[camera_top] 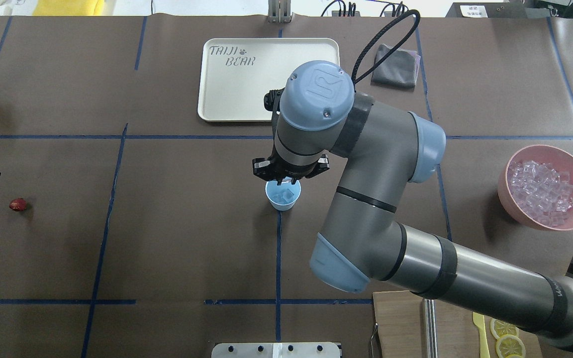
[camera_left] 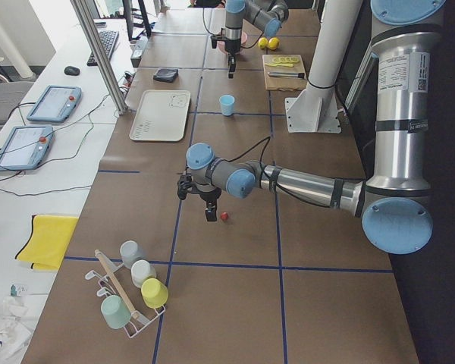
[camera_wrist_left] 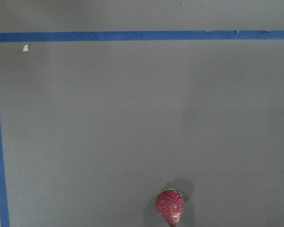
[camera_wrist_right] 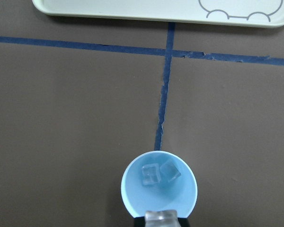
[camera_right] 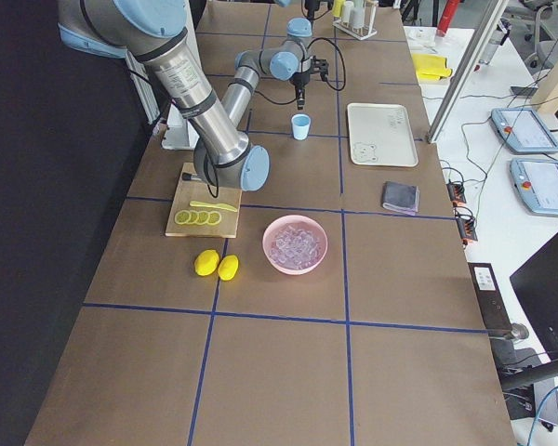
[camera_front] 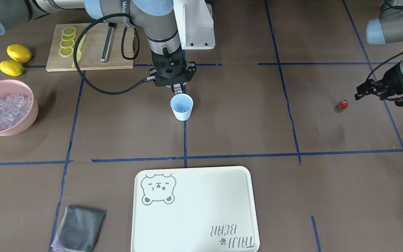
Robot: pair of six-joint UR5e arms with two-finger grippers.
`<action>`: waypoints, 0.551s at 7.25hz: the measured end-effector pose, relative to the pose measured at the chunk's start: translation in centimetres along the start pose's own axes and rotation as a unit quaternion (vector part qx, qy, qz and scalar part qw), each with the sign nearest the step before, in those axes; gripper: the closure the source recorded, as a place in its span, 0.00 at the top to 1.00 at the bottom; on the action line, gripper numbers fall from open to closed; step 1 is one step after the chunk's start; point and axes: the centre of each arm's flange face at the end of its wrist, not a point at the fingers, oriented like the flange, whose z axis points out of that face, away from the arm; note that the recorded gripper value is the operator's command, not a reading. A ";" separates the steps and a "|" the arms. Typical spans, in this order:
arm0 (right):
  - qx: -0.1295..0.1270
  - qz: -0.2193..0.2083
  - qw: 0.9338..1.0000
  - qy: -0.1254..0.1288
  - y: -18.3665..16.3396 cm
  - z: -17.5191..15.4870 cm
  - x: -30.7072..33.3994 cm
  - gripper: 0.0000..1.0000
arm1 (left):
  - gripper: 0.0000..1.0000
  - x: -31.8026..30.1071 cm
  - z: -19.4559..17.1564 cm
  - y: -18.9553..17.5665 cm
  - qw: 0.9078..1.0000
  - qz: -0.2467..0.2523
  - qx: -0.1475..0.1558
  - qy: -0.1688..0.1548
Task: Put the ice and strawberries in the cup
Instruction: 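Carry the ice cube with the right gripper over the light-blue cup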
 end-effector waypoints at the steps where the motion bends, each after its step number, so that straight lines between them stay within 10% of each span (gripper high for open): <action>1: -0.004 0.001 1.000 0.008 -0.4 1.0 -0.7 0.00 | 1.00 0.0 0.0 0.0 1.000 0.000 0.000 0.000; 4: -0.013 0.005 0.999 0.029 -1.0 3.5 -1.0 0.00 | 1.00 0.0 0.0 -0.1 1.000 0.000 0.000 0.001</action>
